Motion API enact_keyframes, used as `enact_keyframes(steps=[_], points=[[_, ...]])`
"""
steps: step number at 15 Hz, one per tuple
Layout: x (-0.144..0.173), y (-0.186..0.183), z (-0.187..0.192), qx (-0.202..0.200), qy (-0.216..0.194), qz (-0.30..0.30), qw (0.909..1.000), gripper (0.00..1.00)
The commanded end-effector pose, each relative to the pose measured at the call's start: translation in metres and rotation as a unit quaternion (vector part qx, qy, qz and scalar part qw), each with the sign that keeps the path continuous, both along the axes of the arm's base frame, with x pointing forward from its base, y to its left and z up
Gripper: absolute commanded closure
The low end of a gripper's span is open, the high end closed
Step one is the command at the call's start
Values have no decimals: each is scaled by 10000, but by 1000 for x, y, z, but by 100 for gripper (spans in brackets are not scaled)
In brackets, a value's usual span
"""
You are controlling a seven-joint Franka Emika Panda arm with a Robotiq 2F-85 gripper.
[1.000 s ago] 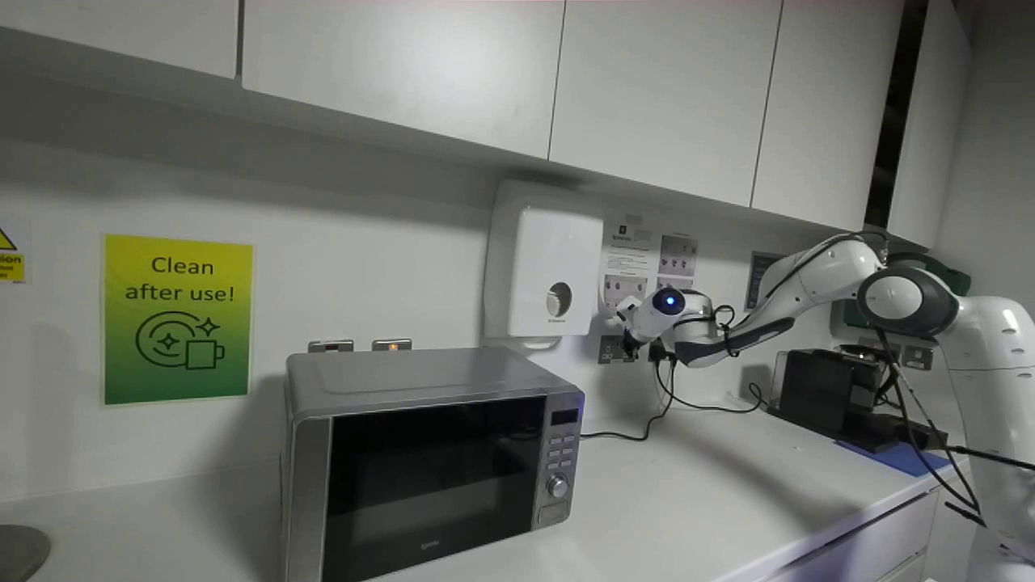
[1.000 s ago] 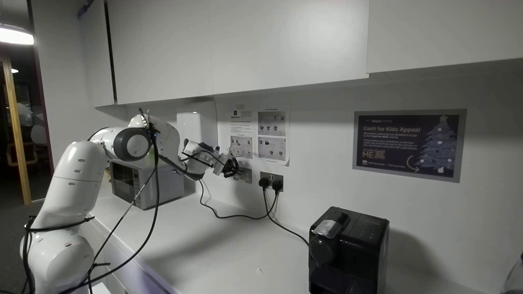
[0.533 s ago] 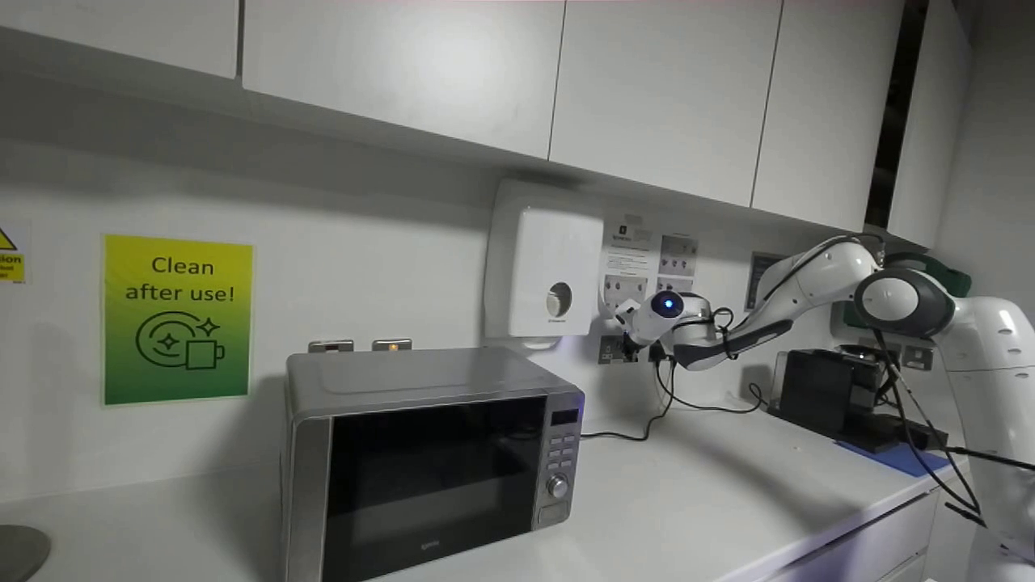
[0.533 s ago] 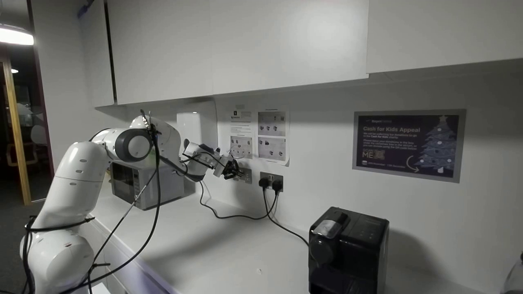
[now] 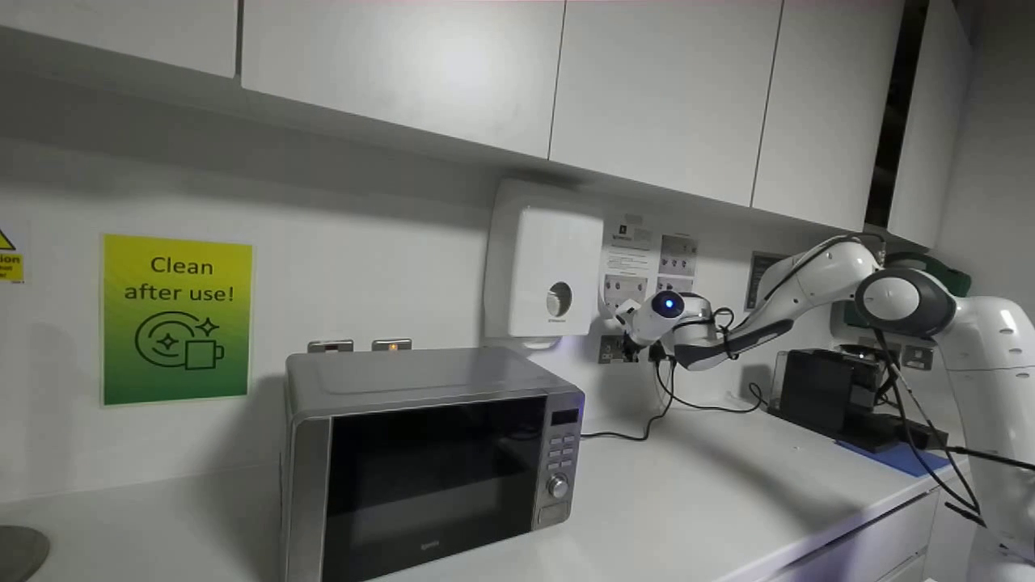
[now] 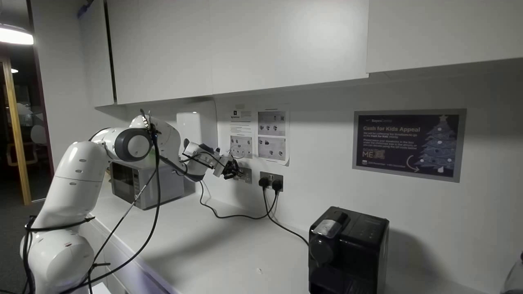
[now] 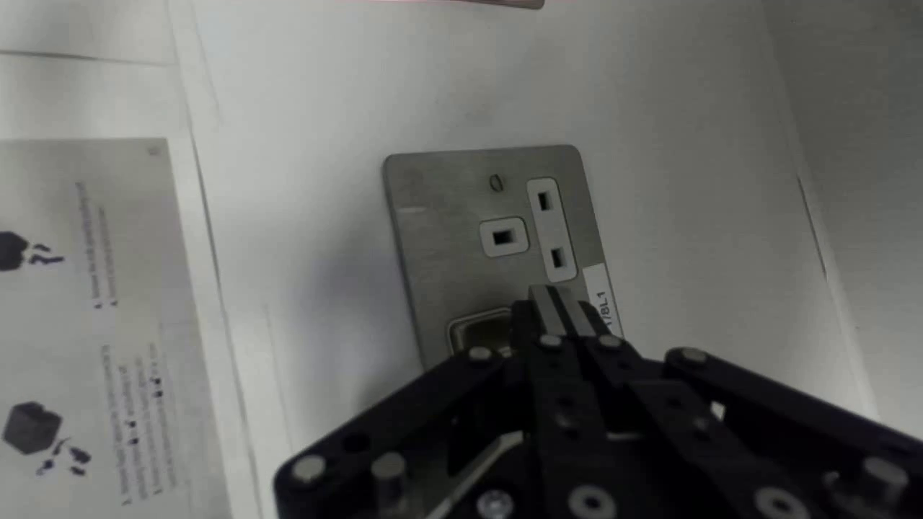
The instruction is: Press a switch on the bottom left wall socket.
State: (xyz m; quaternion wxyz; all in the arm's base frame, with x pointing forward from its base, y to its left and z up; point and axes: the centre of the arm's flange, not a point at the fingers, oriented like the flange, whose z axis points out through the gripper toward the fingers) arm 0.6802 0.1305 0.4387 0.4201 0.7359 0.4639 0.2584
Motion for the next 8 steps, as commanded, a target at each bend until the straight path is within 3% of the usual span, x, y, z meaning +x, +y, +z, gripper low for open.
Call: enact_keyframes(steps=[1, 8], points=[[-27, -4, 11, -70, 177, 194, 9996, 100], [-49, -5, 14, -54, 257, 301, 9992, 100]])
